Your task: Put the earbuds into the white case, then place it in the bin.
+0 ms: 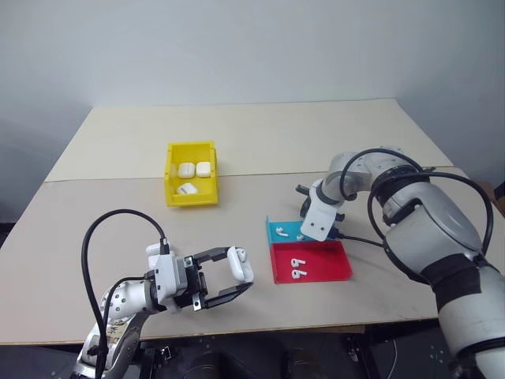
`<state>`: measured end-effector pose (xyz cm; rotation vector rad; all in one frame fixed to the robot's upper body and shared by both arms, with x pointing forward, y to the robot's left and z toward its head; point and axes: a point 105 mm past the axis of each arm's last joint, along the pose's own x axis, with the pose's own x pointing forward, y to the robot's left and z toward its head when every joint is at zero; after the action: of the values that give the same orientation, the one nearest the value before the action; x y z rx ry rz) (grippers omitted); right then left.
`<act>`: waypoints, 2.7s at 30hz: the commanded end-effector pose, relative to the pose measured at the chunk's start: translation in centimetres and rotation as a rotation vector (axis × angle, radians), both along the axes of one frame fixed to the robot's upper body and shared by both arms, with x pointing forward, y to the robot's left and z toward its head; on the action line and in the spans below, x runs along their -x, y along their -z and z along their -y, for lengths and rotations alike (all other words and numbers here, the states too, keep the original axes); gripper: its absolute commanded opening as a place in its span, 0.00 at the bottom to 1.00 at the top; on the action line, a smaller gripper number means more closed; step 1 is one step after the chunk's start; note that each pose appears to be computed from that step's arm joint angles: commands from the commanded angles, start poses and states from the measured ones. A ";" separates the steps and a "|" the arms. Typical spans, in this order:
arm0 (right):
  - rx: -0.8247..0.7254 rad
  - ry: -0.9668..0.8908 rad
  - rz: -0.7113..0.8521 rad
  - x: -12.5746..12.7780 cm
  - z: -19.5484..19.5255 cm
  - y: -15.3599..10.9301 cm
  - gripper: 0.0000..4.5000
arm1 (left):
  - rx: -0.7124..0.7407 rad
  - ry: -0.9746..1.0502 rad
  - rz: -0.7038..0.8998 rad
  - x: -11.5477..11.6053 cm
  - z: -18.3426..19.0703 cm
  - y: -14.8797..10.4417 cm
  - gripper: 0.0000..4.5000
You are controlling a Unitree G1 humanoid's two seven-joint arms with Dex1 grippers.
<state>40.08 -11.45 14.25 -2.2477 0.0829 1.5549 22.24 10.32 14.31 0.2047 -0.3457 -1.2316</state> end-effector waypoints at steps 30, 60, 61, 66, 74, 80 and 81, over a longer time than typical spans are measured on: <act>-1.262 0.165 -0.221 5.7 0.8 -14.3 0.27 | 0.079 0.036 0.060 -1.8 1.1 -3.1 0.62; -1.840 0.441 -1.120 19.8 -1.5 -15.8 0.27 | 0.261 0.360 0.071 -2.2 5.2 -9.9 0.62; -1.835 0.445 -1.123 19.8 -1.6 -15.7 0.27 | 0.265 0.359 0.072 -2.2 5.2 -9.9 0.62; -1.806 0.455 -1.144 19.8 -2.0 -15.1 0.27 | 0.273 0.355 0.076 -2.2 5.4 -9.9 0.62; -1.766 0.485 -1.140 19.5 -2.6 -14.0 0.27 | 0.279 0.356 0.082 -2.1 5.8 -9.7 0.62; -1.738 0.507 -1.128 19.4 -2.8 -13.3 0.27 | 0.277 0.347 0.087 -2.1 5.9 -9.6 0.62; -1.737 0.507 -1.130 19.5 -2.8 -13.3 0.27 | 0.277 0.347 0.088 -2.1 5.9 -9.6 0.62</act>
<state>21.26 -8.85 27.17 0.0680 -0.2386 1.3260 25.02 4.46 23.09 -0.0641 -0.5879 -1.4987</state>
